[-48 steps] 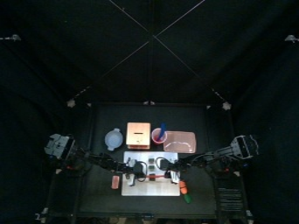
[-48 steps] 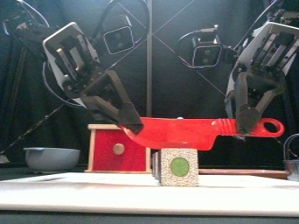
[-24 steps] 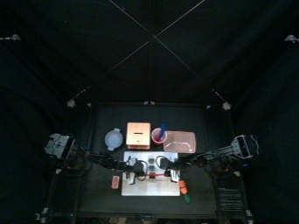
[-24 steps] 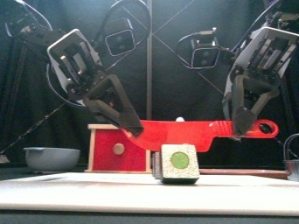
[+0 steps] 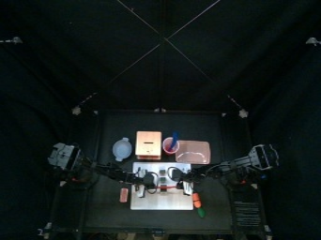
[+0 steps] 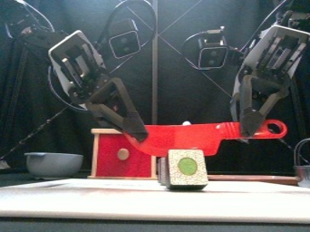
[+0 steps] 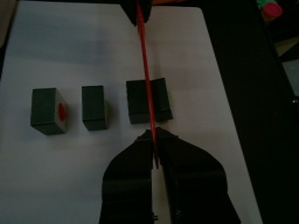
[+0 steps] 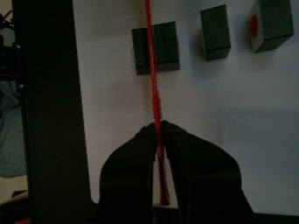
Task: Place sushi on board then cut the sushi with the knife then place the pieces on the plate
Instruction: Cut the sushi into 4 pieces
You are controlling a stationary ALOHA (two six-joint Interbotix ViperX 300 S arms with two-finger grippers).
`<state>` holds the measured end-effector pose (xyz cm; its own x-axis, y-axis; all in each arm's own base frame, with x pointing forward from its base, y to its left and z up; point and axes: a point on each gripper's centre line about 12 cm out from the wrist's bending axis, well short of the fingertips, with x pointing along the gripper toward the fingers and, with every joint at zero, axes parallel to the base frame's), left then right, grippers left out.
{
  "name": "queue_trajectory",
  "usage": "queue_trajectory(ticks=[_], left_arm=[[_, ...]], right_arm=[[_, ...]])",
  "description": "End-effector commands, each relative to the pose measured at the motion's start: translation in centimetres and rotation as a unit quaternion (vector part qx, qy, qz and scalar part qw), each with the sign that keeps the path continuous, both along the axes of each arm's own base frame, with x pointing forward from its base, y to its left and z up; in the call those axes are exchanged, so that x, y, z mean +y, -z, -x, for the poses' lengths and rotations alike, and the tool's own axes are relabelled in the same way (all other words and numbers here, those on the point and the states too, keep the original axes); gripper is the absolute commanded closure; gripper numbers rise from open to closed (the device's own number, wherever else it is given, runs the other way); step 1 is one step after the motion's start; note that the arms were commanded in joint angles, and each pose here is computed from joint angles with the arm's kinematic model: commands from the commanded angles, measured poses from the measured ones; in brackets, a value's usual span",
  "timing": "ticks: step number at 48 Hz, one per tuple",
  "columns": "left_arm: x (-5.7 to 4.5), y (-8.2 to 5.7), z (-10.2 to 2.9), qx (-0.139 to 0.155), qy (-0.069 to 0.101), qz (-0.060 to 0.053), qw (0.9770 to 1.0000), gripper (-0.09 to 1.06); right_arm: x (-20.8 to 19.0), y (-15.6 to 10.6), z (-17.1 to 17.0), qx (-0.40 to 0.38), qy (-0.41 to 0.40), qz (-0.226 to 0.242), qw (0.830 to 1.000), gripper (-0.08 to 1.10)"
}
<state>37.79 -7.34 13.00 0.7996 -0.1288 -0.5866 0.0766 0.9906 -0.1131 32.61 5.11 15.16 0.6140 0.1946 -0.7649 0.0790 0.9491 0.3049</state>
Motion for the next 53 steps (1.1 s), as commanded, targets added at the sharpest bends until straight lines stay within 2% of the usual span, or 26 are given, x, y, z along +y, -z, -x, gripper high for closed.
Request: queue_trajectory(ticks=[1,21,32,53], left_arm=[[-0.1,-2.1,-0.6,-0.03,0.0,0.004,0.9995,0.57],[-0.3,-2.2,-0.4,-0.031,0.003,0.006,0.9995,0.57],[-0.7,-1.9,-0.3,-0.027,0.006,0.008,0.9996,0.57],[-0.6,-1.1,-0.3,-0.018,0.005,0.006,0.9998,0.57]], right_arm=[[-0.1,-2.4,-0.7,-0.038,0.004,-0.005,0.999,0.53],[0.0,-2.9,-0.5,-0.045,0.005,-0.009,0.999,0.53],[0.1,-2.2,-0.3,-0.034,0.012,-0.017,0.999,0.53],[0.1,-1.2,-0.2,-0.018,0.012,-0.015,1.0,0.53]])
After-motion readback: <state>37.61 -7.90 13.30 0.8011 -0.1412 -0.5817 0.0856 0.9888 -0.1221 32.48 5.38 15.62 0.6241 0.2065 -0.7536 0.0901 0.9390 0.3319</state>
